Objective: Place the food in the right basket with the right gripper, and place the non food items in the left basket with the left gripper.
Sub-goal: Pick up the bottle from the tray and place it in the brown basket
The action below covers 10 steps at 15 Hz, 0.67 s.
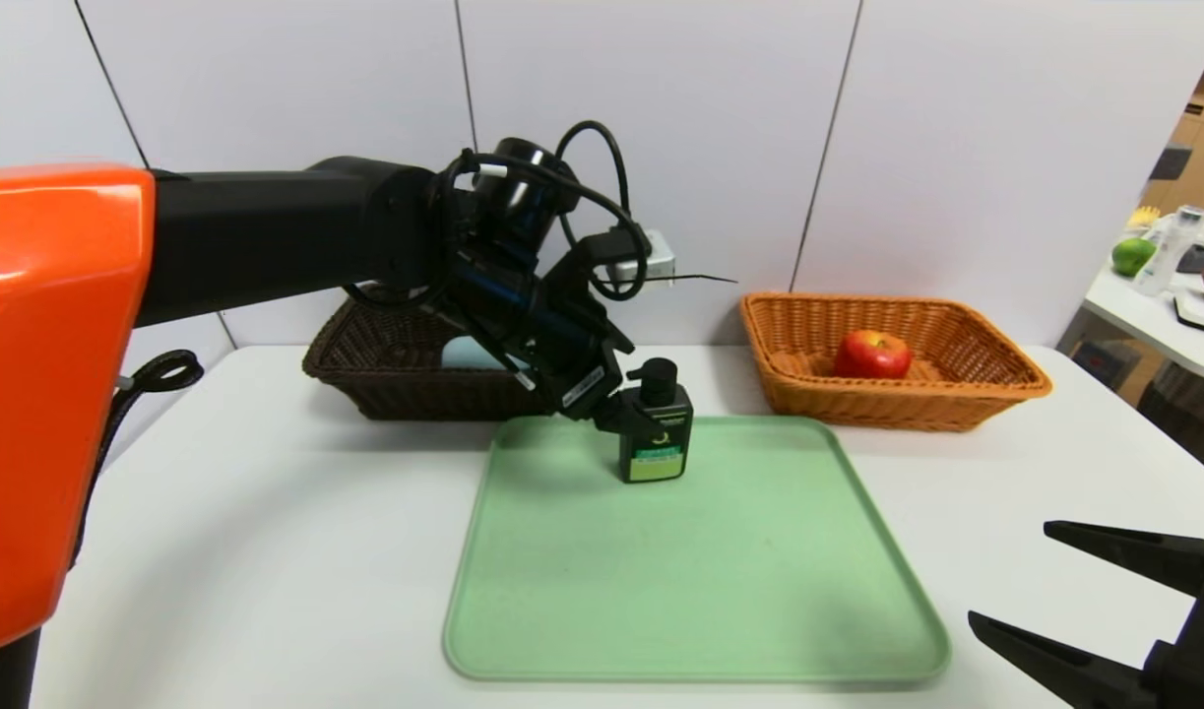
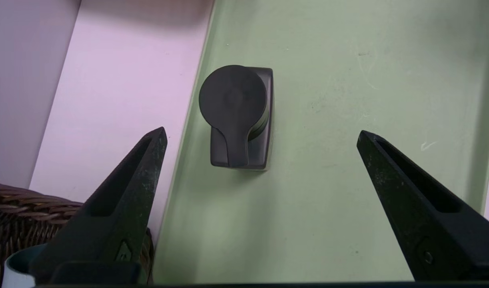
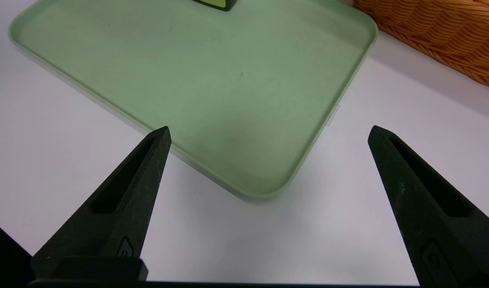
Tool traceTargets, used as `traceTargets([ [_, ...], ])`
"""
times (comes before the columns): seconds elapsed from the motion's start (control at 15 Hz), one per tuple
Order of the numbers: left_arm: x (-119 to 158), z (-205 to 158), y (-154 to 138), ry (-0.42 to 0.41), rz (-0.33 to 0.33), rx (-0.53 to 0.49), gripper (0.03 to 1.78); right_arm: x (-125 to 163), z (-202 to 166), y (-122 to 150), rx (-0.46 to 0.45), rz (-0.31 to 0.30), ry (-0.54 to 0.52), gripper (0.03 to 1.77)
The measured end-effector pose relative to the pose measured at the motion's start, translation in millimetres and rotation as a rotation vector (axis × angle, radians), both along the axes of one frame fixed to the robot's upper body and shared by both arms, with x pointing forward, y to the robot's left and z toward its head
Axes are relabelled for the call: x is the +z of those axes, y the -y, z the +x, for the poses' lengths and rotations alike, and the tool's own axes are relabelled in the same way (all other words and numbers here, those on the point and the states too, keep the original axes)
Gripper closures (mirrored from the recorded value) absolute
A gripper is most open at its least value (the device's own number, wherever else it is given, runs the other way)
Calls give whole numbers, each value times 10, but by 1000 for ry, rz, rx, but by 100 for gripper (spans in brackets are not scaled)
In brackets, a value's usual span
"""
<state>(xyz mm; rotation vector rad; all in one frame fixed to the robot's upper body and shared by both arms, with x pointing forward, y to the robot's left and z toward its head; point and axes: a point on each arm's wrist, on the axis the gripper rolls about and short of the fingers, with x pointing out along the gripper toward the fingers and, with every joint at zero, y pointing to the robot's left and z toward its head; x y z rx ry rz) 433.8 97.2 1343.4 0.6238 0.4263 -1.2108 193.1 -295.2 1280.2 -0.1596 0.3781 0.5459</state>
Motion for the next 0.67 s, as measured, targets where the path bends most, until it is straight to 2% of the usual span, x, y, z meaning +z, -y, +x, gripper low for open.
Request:
traceTargets([
  [0.67, -272, 143, 85, -38, 27, 5, 12, 4, 1, -1, 2, -1, 2, 10],
])
